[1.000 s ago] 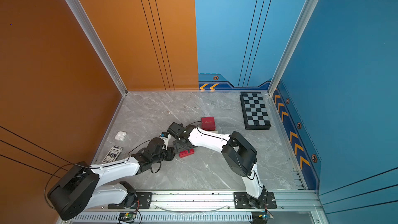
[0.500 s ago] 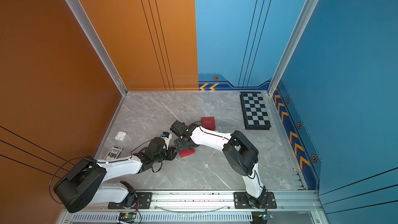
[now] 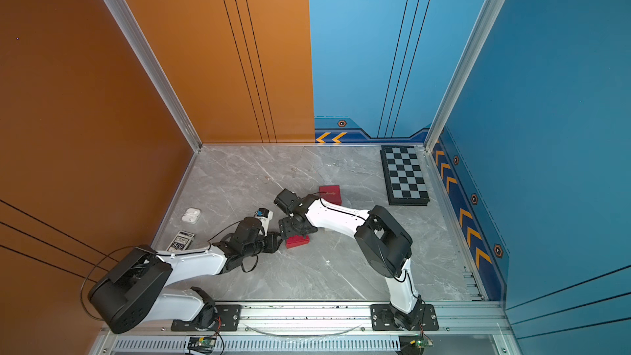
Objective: Take the necklace out of the lift-off lid jewelry box
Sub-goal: Close the lid on the jewelry box, then move the jewelry box to the center of the board.
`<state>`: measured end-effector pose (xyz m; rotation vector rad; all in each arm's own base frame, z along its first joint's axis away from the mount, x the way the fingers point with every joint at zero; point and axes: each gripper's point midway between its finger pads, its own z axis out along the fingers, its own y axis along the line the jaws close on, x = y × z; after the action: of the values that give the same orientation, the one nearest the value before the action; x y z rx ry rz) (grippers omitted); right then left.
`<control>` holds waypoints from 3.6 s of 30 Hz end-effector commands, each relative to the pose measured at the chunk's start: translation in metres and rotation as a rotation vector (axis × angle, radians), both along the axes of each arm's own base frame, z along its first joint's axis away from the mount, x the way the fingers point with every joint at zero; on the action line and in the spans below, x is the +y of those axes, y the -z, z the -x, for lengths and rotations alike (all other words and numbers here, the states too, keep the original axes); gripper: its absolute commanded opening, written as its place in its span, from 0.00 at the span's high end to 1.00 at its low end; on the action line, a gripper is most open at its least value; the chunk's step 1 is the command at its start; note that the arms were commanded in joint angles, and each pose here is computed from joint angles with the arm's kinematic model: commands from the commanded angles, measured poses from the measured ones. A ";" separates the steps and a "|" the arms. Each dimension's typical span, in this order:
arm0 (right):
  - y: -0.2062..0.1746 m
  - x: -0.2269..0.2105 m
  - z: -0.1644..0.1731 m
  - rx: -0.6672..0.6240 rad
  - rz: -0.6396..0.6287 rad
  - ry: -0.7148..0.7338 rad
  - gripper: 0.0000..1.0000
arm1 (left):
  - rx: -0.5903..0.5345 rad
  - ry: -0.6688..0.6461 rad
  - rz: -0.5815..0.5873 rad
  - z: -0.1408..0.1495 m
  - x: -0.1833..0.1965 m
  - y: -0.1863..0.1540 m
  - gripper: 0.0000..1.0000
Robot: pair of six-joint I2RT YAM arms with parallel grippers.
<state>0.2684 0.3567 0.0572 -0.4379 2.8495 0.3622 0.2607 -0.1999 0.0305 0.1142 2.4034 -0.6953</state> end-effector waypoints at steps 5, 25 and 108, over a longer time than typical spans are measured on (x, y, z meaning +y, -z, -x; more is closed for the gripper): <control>0.001 0.033 0.018 0.070 -0.139 -0.052 0.16 | 0.008 0.071 0.078 0.003 -0.022 -0.006 0.61; 0.002 0.026 0.012 0.033 -0.124 -0.018 0.16 | 0.012 0.065 0.066 0.005 -0.020 -0.003 0.61; 0.082 -0.066 -0.031 -0.048 0.405 0.170 0.21 | -0.020 -0.244 -0.142 0.008 0.074 -0.029 0.48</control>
<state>0.3042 0.3625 0.0420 -0.3277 2.7390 0.0975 0.2593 -0.1388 0.0693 -0.0751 2.3632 -0.4626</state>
